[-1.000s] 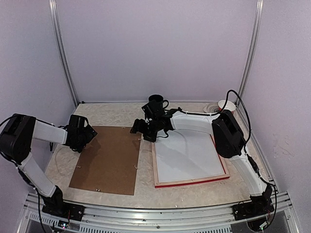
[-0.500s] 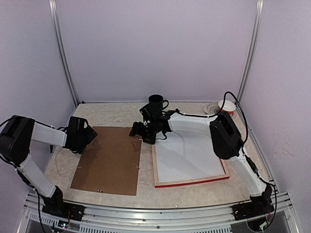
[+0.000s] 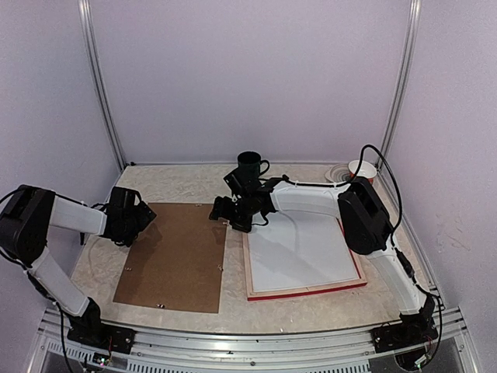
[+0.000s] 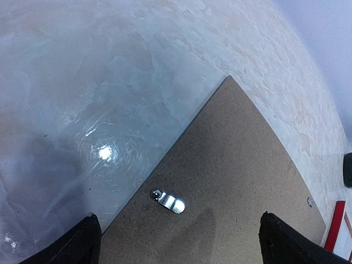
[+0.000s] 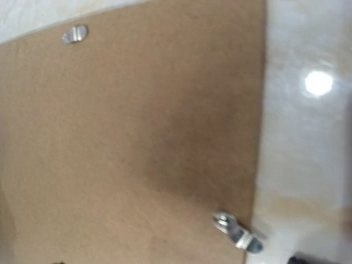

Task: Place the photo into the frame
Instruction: Move the backboard to the frame body.

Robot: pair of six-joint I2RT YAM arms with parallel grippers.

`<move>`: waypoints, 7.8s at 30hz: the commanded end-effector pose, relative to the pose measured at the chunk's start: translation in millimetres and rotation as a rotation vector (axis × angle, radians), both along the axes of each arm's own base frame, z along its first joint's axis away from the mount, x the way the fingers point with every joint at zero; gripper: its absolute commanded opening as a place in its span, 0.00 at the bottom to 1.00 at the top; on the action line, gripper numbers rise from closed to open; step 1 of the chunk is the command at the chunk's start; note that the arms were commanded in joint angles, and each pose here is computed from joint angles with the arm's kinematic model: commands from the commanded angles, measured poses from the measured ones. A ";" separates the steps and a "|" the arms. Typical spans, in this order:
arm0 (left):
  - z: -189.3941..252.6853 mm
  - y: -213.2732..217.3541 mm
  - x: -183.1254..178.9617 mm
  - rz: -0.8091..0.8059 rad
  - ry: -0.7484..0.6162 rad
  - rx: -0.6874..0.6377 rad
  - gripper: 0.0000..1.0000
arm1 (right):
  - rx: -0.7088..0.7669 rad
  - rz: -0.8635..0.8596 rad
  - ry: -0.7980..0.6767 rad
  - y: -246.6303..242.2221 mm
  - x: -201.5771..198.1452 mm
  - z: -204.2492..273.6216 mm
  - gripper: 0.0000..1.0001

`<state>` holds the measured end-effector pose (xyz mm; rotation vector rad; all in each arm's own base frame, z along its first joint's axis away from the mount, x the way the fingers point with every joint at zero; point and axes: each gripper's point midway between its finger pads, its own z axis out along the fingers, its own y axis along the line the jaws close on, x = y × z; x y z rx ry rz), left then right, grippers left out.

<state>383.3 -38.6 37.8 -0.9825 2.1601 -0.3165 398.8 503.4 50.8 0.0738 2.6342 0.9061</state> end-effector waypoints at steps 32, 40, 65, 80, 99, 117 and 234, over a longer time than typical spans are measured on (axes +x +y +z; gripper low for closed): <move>-39.5 -9.4 -38.4 -0.040 0.168 -0.039 0.99 | 0.025 0.004 0.050 4.4 -7.7 -7.5 0.88; -39.5 -10.7 -38.1 -0.042 0.166 -0.046 0.99 | 0.039 0.006 0.046 6.5 -7.0 -5.4 0.88; -36.5 -11.2 -38.4 -0.044 0.156 -0.050 0.99 | 0.054 -0.019 0.033 3.9 8.1 -16.1 0.89; -34.8 -10.9 -37.1 -0.046 0.156 -0.044 0.99 | 0.167 0.026 -0.057 8.5 8.4 2.6 0.89; -30.9 -13.5 -36.9 -0.053 0.147 -0.056 0.99 | 0.363 0.105 -0.098 20.7 -7.3 50.6 0.88; -28.5 -13.2 -44.7 -0.039 0.136 -0.048 0.99 | 0.066 0.051 -0.107 7.4 -7.6 51.6 0.93; -2.5 -166.6 -46.1 -0.368 0.039 -0.168 0.99 | -0.076 -0.091 -0.219 -180.4 24.6 81.8 0.99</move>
